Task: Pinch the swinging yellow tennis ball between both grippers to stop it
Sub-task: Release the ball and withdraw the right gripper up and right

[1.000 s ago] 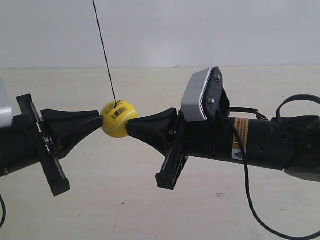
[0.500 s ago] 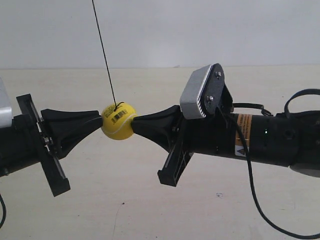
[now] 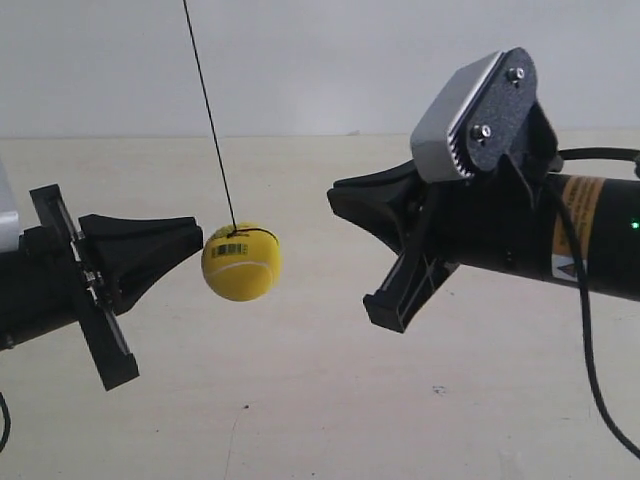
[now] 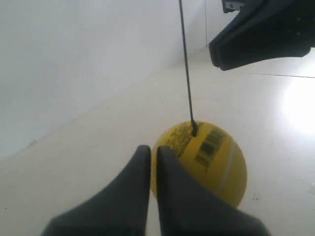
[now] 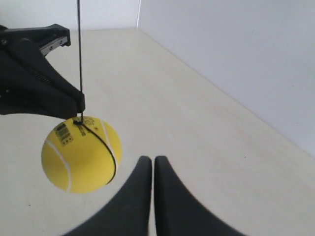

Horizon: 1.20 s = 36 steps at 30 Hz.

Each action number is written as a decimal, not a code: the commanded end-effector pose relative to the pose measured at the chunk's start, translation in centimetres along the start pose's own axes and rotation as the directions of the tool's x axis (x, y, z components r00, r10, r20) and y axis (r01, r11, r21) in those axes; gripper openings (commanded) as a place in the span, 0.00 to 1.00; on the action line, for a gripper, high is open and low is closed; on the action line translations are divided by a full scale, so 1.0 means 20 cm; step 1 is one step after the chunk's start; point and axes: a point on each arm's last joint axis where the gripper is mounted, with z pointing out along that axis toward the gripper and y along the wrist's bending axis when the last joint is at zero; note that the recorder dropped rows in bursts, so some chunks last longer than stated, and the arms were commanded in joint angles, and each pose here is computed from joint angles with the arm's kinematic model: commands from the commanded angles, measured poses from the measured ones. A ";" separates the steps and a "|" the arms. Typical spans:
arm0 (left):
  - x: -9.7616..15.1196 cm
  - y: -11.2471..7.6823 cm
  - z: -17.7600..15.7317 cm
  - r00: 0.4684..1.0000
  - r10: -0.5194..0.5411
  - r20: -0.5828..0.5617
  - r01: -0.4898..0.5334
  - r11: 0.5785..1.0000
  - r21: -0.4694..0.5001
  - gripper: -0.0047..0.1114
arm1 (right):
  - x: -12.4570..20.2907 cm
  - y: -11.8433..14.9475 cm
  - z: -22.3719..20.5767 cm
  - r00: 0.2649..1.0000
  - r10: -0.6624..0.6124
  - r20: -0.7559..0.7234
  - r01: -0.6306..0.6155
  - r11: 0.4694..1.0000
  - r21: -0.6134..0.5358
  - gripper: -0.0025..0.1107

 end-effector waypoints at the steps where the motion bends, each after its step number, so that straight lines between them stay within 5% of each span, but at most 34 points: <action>1: -0.04 -0.02 -0.04 0.999 0.001 0.045 0.002 0.999 -0.048 0.08 | -0.02 0.02 -0.08 0.999 -0.015 0.029 0.014 1.000 0.026 0.02; 6: -0.07 0.00 -0.15 0.995 -0.060 0.081 0.081 0.955 -0.287 0.08 | -0.07 0.03 -0.14 0.996 -0.024 0.083 0.020 0.998 0.053 0.02; 11: -0.09 0.01 -0.30 0.983 -0.081 0.166 0.154 0.855 -0.495 0.08 | -0.11 0.04 -0.19 0.994 -0.028 0.108 0.020 0.997 0.072 0.02; 26: -0.25 -0.12 -0.49 0.958 -0.025 0.284 0.181 0.825 -0.535 0.08 | -0.21 0.05 -0.34 0.983 0.035 0.180 -0.060 0.989 0.134 0.02; 36: -0.38 -0.20 -0.61 0.890 0.058 0.452 0.205 0.834 -0.512 0.08 | -0.28 0.15 -0.62 0.938 -0.004 0.348 -0.065 0.980 0.186 0.02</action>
